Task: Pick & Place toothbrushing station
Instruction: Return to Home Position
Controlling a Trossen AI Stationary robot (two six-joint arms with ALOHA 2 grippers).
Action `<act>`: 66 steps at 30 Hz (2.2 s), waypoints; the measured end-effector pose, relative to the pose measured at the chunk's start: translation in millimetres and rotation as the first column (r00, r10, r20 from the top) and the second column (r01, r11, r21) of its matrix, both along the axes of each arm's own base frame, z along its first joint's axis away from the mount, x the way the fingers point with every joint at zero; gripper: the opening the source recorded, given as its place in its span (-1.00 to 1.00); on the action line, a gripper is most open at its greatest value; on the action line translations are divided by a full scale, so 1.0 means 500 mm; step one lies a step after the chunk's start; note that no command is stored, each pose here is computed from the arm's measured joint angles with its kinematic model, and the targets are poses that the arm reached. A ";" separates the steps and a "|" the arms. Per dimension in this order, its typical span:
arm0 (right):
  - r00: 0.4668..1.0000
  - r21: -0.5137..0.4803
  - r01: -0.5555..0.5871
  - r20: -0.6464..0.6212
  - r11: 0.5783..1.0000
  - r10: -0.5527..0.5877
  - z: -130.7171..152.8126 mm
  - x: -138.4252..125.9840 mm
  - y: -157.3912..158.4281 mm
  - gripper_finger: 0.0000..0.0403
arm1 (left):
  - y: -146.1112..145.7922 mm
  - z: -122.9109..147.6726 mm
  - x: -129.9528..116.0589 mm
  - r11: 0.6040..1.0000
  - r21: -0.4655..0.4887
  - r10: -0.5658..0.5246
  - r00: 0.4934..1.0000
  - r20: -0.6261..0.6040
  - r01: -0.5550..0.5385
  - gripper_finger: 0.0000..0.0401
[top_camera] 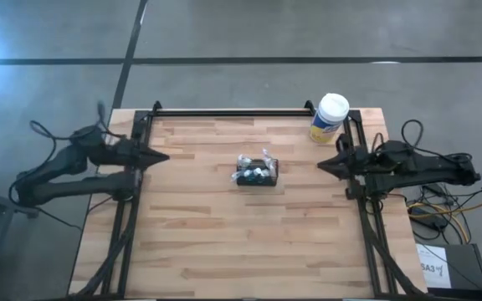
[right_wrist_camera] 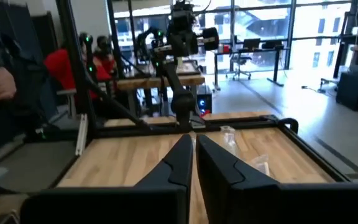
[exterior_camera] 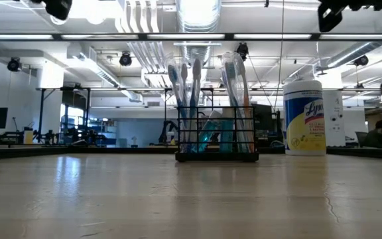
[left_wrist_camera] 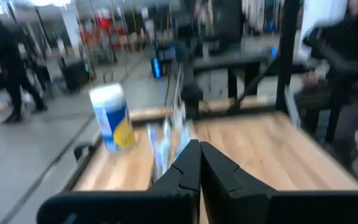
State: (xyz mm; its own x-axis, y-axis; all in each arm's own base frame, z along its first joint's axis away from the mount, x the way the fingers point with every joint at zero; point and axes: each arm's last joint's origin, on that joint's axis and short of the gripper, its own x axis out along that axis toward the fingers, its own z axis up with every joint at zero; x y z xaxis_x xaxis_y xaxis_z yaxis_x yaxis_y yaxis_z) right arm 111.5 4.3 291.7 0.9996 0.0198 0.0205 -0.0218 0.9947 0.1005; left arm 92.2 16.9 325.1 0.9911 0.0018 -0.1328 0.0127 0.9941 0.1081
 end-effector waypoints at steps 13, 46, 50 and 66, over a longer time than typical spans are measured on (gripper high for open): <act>0.990 0.130 -0.021 0.139 0.991 0.002 -0.013 -0.131 -0.006 -0.96 | -0.024 -0.001 -0.083 0.998 -0.046 -0.028 0.969 0.246 0.041 -0.99; 0.977 -0.026 -0.042 0.209 0.999 0.047 -0.138 -0.057 0.000 -0.96 | -0.016 -0.148 -0.050 0.987 -0.137 -0.036 0.943 0.331 0.086 -0.99; 0.976 -0.004 -0.052 0.213 0.999 0.052 -0.164 -0.047 0.001 -0.96 | -0.010 -0.194 -0.025 0.986 -0.131 -0.048 0.922 0.384 0.106 -0.99; 0.985 0.021 -0.059 0.163 0.998 0.055 -0.216 -0.031 0.002 -0.96 | -0.012 -0.297 0.007 0.996 -0.084 -0.018 0.970 0.241 0.039 -0.99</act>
